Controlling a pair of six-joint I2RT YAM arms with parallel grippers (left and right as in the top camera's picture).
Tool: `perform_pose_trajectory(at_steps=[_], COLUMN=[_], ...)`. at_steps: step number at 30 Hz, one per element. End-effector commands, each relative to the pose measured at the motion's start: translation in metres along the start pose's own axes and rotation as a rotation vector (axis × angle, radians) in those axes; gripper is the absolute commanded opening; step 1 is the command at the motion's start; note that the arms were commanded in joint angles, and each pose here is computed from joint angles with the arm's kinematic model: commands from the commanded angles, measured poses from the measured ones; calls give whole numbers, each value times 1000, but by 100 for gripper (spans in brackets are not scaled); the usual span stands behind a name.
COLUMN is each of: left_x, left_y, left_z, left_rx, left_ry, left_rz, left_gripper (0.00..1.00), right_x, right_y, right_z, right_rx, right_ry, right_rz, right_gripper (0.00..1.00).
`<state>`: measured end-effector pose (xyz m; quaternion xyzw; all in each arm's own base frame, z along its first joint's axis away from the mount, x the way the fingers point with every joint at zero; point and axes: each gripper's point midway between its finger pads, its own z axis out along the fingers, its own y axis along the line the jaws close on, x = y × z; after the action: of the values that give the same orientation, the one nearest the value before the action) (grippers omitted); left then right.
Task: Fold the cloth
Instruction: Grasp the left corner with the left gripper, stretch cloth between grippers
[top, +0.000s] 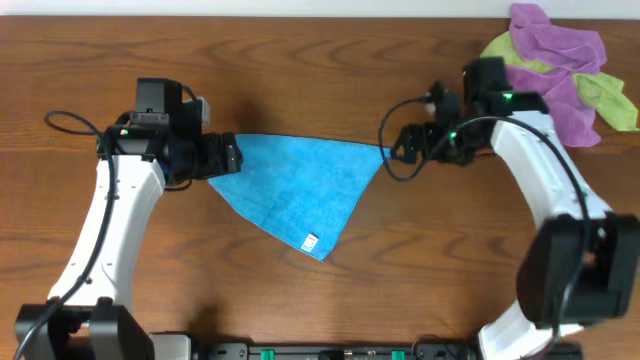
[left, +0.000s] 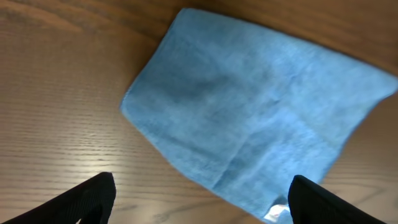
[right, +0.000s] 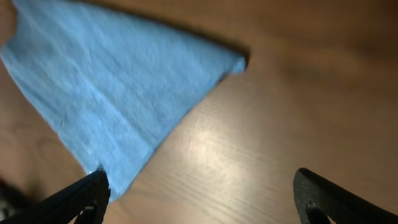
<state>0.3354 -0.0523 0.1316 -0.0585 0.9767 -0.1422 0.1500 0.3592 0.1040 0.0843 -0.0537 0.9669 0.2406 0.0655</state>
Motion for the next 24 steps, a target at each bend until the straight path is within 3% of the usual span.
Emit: perform_pose_trajectory(at_steps=[1, 8, 20, 24], left_x=[-3, 7, 12, 8], left_y=[10, 21, 20, 25], left_z=[6, 34, 46, 51], left_rx=[-46, -66, -43, -67], left_ry=[19, 114, 155, 148], left_rz=[78, 58, 55, 76], left_gripper=[90, 86, 71, 72], right_x=[27, 65, 44, 44], right_y=[8, 18, 49, 59], right_z=[17, 27, 40, 44], right_rx=[-96, -194, -227, -233], right_ry=[67, 98, -4, -3], right_rz=[7, 3, -55, -73], right_gripper=[96, 97, 96, 96])
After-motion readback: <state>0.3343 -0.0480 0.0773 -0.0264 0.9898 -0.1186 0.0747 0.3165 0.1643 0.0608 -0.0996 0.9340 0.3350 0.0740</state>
